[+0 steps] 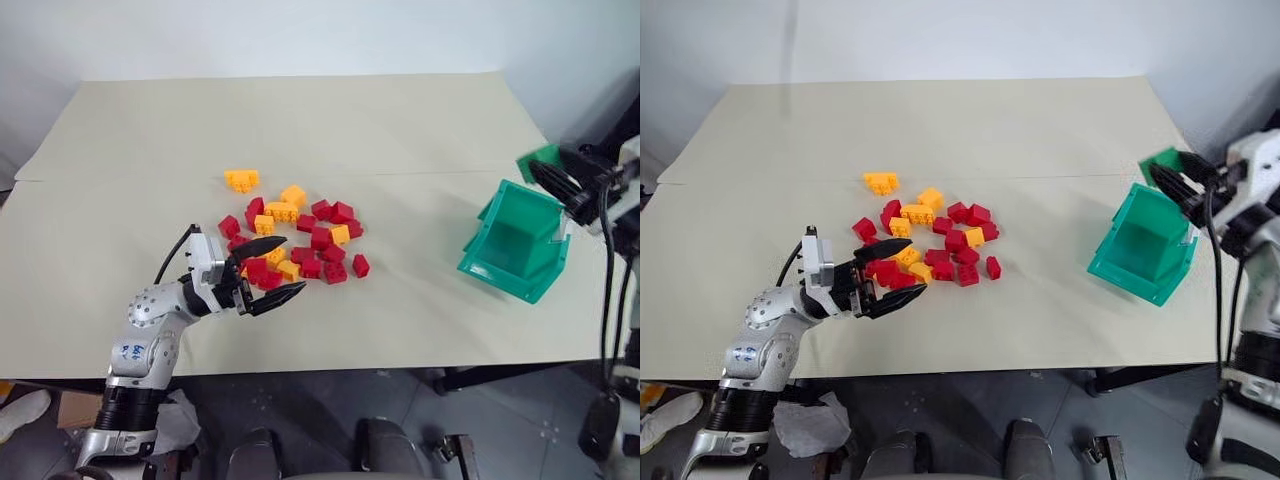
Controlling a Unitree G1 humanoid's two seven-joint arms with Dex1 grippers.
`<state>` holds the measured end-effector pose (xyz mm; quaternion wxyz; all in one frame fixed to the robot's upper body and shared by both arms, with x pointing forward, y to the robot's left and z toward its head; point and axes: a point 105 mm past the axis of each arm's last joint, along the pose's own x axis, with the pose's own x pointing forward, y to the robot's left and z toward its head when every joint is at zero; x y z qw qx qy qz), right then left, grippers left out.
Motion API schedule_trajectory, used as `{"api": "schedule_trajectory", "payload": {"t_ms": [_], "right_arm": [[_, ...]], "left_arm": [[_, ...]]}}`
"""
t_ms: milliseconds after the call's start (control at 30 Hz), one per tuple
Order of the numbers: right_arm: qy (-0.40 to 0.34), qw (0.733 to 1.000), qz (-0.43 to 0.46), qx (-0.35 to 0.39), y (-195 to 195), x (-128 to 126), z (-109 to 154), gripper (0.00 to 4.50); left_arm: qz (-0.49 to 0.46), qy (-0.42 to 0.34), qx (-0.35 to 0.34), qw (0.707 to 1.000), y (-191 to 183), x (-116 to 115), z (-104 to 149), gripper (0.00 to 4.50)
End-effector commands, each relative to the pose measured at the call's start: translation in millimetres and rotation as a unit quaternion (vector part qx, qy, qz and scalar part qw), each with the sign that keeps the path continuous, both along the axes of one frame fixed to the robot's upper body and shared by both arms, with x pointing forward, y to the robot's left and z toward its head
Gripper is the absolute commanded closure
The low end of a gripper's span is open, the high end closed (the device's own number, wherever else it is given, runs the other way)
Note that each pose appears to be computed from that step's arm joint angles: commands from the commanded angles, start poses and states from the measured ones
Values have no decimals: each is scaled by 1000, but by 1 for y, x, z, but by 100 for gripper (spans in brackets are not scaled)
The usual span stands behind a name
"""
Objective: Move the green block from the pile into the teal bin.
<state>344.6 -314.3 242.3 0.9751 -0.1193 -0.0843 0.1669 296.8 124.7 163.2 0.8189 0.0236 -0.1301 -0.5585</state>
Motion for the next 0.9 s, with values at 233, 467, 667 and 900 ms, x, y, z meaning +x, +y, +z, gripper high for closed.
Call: {"api": "schedule_trajectory", "payload": {"t_ms": [233, 467, 667, 900], "right_arm": [[71, 995, -73, -3, -27, -2, -34, 201], [24, 999, -36, -19, -20, -18, -17, 3], [-42, 996, 73, -37, 9, -46, 2, 3], [-61, 982, 169, -56, 55, -72, -3, 3]], "left_arm": [[-3, -25, 10, 1000, 4, 7, 6, 0], [23, -22, 21, 999, 15, 9, 6, 0], [73, -27, 40, 996, 42, 12, 9, 0], [112, -17, 75, 991, 68, 8, 1, 0]]}}
